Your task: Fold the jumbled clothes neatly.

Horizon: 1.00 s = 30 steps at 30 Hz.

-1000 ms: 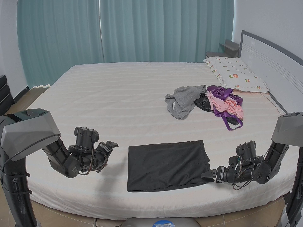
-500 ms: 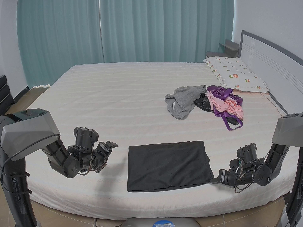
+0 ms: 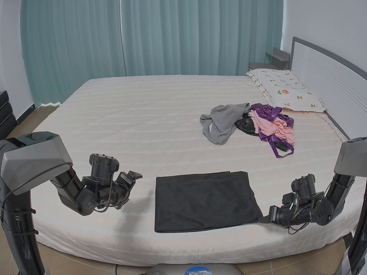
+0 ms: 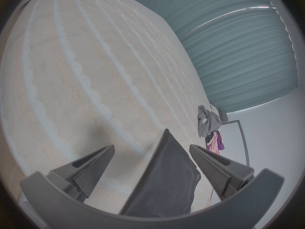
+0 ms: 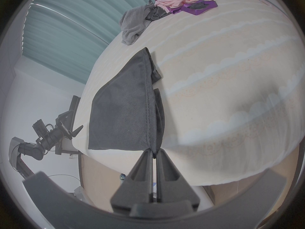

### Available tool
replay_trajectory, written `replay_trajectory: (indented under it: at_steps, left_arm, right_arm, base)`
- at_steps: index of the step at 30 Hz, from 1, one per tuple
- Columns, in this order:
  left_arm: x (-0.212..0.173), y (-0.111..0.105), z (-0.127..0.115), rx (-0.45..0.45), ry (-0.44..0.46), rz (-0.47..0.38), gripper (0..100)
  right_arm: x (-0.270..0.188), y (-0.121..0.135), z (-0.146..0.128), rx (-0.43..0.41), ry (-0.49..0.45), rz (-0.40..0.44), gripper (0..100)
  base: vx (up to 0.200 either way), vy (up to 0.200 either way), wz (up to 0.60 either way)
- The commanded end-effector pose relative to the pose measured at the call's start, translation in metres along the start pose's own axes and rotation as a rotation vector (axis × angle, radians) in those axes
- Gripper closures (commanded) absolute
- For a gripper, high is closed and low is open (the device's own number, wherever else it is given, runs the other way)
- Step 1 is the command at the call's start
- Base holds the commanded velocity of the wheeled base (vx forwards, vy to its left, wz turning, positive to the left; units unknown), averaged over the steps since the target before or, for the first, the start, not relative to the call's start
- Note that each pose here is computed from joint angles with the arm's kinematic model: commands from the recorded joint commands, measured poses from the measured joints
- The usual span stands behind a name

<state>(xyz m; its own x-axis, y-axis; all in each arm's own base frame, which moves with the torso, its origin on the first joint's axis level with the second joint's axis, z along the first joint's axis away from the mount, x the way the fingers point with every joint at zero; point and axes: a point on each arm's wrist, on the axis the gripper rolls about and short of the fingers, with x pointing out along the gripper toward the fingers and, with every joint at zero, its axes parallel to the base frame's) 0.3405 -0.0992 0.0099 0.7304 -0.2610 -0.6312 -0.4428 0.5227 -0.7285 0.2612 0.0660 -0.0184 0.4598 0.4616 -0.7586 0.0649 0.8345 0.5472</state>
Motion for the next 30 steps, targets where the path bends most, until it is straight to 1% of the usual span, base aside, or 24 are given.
replay_trajectory:
  at_steps: [1, 18, 19, 22, 25, 27, 28, 30]
  left_arm:
    - [0.0, 0.0, 0.0, 0.0, 0.001, 0.001, 0]
    - [0.0, 0.0, 0.0, 0.0, 0.001, 0.001, 0]
    - [0.0, 0.0, 0.0, 0.0, 0.001, 0.001, 0]
    - [0.0, 0.0, 0.0, 0.0, 0.001, 0.001, 0]
    - [0.0, 0.0, 0.0, 0.0, 0.001, 0.001, 0]
    - [0.0, 0.0, 0.0, 0.0, 0.001, 0.001, 0]
    - [0.0, 0.0, 0.0, 0.0, 0.001, 0.001, 0]
    - [0.0, 0.001, 0.0, 0.0, 0.002, 0.003, 0]
  right_arm:
    - [0.0, 0.0, -0.001, 0.0, 0.003, -0.002, 100]
    - [0.001, -0.007, -0.002, -0.023, 0.017, -0.021, 100]
    - [0.002, -0.007, -0.001, -0.026, 0.015, -0.021, 0]
    - [0.001, -0.005, 0.001, -0.032, 0.001, -0.013, 0]
    - [0.0, 0.0, 0.01, -0.039, -0.038, 0.009, 0]
    - [-0.001, 0.004, 0.025, -0.04, -0.089, 0.03, 0]
    - [-0.001, 0.004, 0.026, -0.038, -0.091, 0.03, 0]
    - [0.005, 0.007, 0.046, -0.026, -0.144, 0.049, 0]
  base:
    - [0.0, 0.0, 0.0]
    - [0.0, 0.0, 0.0]
    - [0.0, 0.0, 0.0]
    - [0.0, 0.0, 0.0]
    - [0.0, 0.0, 0.0]
    - [0.0, 0.0, 0.0]
    - [0.0, 0.0, 0.0]
    - [0.0, 0.0, 0.0]
